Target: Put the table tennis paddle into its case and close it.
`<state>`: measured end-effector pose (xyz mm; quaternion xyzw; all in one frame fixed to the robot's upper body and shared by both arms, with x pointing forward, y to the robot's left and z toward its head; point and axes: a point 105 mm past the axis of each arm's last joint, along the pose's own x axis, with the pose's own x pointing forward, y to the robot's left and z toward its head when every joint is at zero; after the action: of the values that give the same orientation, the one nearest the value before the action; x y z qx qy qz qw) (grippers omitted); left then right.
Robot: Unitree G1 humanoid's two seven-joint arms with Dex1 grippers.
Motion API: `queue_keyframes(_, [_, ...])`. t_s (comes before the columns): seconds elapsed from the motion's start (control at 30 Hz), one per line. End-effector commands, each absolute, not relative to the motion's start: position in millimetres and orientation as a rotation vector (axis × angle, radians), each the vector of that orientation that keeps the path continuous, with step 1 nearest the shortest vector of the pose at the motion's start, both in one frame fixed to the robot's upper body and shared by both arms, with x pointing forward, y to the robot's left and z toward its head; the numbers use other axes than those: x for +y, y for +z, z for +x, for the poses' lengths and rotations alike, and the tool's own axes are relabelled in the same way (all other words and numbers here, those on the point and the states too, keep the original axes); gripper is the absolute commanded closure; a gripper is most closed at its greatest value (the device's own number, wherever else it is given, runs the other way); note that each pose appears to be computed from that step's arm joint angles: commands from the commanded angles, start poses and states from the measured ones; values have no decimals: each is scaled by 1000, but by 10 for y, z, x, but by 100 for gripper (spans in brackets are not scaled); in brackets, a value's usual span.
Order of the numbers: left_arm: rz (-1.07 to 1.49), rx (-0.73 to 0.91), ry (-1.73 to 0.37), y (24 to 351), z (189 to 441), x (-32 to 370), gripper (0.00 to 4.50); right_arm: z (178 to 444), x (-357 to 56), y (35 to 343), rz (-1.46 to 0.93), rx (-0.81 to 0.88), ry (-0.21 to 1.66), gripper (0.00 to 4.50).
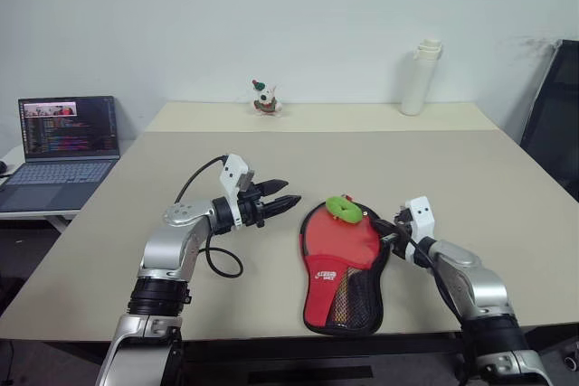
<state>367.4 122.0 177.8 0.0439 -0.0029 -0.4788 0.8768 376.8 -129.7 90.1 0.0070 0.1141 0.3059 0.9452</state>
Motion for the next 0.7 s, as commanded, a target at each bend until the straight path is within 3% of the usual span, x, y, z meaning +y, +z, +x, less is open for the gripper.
queue_keyframes(0.03, [113, -56, -1026, 1911, 3632, 1183, 173, 3800, -1086, 1048, -11, 171, 712, 448])
queue_keyframes(0.3, [133, -51, -1039, 1881, 3614, 1162, 173, 3859, -1280, 984, -94, 210, 633, 448])
queue_keyframes(0.4, [150, -43, -1059, 1839, 3587, 1134, 173, 3826, -1498, 978, -136, 240, 561, 383])
queue_keyframes(0.7, [232, 4, -1192, 1602, 3444, 967, 173, 3526, -1947, 1363, -170, 196, 496, 71])
